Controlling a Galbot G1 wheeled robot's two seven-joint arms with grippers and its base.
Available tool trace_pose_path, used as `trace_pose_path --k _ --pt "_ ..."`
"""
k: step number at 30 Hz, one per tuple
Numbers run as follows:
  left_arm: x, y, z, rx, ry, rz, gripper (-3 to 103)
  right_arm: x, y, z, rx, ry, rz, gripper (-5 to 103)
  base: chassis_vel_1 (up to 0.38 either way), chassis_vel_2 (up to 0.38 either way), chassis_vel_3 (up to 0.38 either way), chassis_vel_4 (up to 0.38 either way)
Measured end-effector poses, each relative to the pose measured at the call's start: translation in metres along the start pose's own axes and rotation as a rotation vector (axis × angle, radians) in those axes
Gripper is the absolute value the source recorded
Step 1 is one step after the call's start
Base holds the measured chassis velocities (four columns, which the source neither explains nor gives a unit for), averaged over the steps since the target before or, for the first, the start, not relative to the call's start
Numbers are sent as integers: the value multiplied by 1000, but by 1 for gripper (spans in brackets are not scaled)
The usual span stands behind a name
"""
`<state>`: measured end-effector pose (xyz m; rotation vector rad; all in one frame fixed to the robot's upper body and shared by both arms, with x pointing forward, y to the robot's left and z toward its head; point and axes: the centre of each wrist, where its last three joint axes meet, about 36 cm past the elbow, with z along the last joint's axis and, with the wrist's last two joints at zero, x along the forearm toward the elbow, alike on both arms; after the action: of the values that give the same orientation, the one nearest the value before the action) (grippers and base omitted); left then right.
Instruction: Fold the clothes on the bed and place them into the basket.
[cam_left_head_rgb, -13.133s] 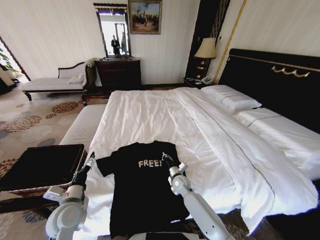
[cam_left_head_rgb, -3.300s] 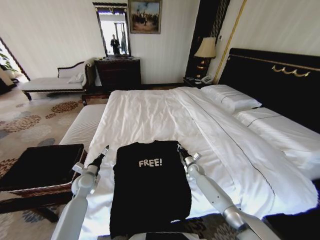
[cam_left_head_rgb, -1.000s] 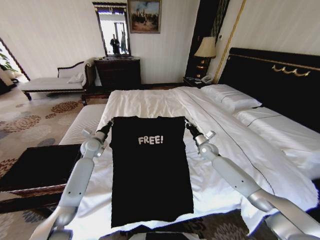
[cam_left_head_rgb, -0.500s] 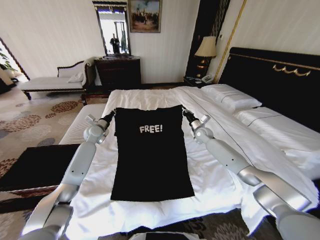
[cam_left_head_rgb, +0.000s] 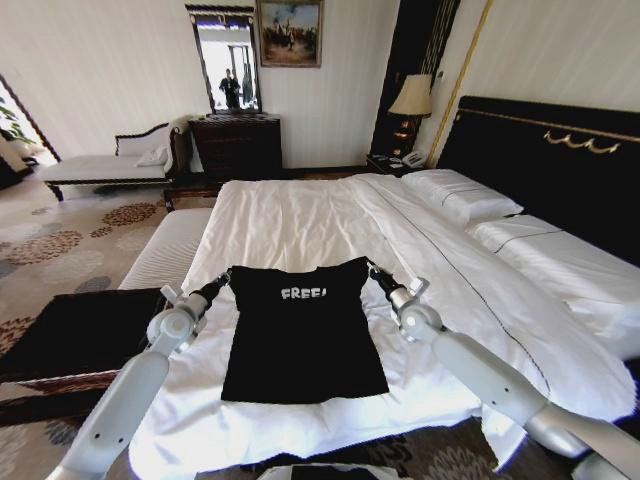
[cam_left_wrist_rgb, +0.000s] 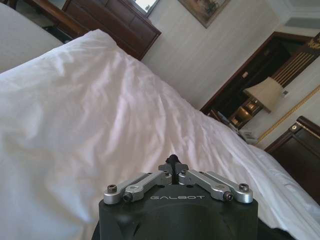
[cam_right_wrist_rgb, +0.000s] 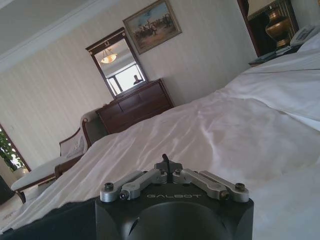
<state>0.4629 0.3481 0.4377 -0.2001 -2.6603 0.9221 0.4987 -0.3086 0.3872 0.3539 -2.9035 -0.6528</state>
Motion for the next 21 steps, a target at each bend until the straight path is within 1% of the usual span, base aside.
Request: trace_pose_path --k 1,2,3,5,6,7,9,11,12,15,16,18,19,21 --pt "7 -1 5 -5 9 -6 1 10 -1 7 5 12 6 0 0 0 0 0" --pt "7 -1 5 -5 9 -6 1 10 -1 7 5 12 6 0 0 0 0 0" --pt "19 -4 14 -13 22 -7 1 25 -1 15 6 28 15 0 0 0 0 0" --pt "30 -6 23 -12 32 -5 1 39 1 18 -5 39 30 0 0 0 0 0" --pt "38 -9 30 -1 33 -4 1 52 2 20 -14 50 46 0 0 0 0 0" --pt "38 -9 30 -1 33 -4 1 52 2 20 -14 50 46 0 0 0 0 0" --pt "47 -10 37 16 33 -10 1 64 2 22 -16 59 53 0 0 0 0 0" --pt "59 -6 50 21 44 -37 1 81 4 29 -18 79 57 0 0 0 0 0" --pt "59 -6 50 21 44 -37 1 81 4 29 -18 79 57 0 0 0 0 0" --pt "78 4 66 12 61 -88 1 106 8 44 -15 110 66 0 0 0 0 0" --pt "78 4 66 12 61 -88 1 106 8 44 -15 110 66 0 0 0 0 0" --pt "92 6 73 13 73 -111 1 122 11 53 -11 127 70 0 0 0 0 0" --pt "92 6 73 13 73 -111 1 122 11 53 -11 127 70 0 0 0 0 0" --pt "102 6 81 5 87 -129 1 134 11 62 -8 144 78 0 0 0 0 0"
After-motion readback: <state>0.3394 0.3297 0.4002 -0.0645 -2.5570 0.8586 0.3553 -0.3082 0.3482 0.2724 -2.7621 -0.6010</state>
